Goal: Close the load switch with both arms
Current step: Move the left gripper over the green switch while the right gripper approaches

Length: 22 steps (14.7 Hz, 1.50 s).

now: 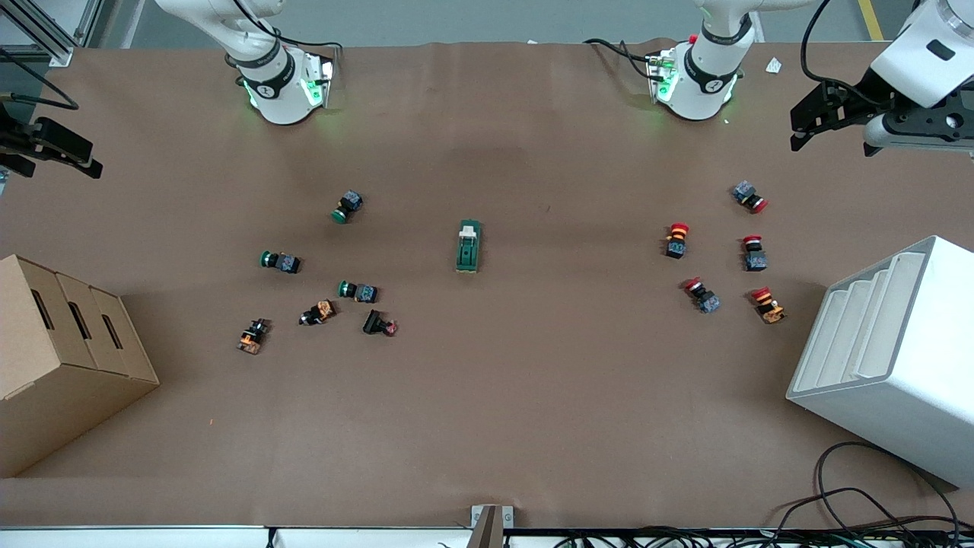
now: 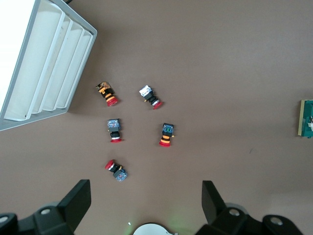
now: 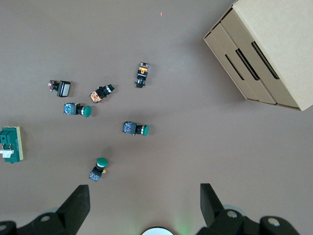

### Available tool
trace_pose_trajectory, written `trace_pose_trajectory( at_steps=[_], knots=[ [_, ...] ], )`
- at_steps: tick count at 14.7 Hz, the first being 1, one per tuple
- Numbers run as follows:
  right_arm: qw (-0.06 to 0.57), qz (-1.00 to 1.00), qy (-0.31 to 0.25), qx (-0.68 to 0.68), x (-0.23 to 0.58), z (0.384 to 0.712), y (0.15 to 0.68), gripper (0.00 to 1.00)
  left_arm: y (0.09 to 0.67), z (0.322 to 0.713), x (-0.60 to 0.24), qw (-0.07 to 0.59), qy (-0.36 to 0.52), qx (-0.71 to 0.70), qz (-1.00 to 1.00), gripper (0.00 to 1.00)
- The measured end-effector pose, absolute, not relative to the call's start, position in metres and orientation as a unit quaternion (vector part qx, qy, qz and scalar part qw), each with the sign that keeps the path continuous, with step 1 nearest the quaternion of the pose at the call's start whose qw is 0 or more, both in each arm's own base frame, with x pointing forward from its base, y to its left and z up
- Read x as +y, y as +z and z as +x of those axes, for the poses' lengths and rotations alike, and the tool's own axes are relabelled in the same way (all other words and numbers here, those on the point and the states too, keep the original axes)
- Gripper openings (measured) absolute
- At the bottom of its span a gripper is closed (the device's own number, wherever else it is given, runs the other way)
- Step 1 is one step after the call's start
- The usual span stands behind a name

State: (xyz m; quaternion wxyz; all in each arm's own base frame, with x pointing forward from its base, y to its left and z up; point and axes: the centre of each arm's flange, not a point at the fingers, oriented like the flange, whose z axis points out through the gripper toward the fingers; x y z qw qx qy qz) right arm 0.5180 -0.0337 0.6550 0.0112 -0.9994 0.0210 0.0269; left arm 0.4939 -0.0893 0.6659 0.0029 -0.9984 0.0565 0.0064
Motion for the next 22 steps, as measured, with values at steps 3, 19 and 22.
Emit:
trace_pose_trajectory(
  at_steps=[3, 19, 22],
  knots=[
    [0.011, -0.999, 0.027, 0.021, -0.034, 0.518, 0.655, 1.00, 0.665, 0.495, -0.091, 0.003, 0.007, 0.058, -0.998, 1.00],
    [0.008, -0.994, 0.110, 0.027, -0.042, 0.583, 0.532, 1.00, 0.598, 0.505, -0.292, -0.055, -0.005, -0.052, -0.997, 1.00],
    [0.000, -0.991, 0.134, 0.025, -0.045, 0.597, 0.495, 1.00, 0.576, 0.488, -0.349, -0.047, -0.011, -0.086, -0.995, 1.00]
  ],
)
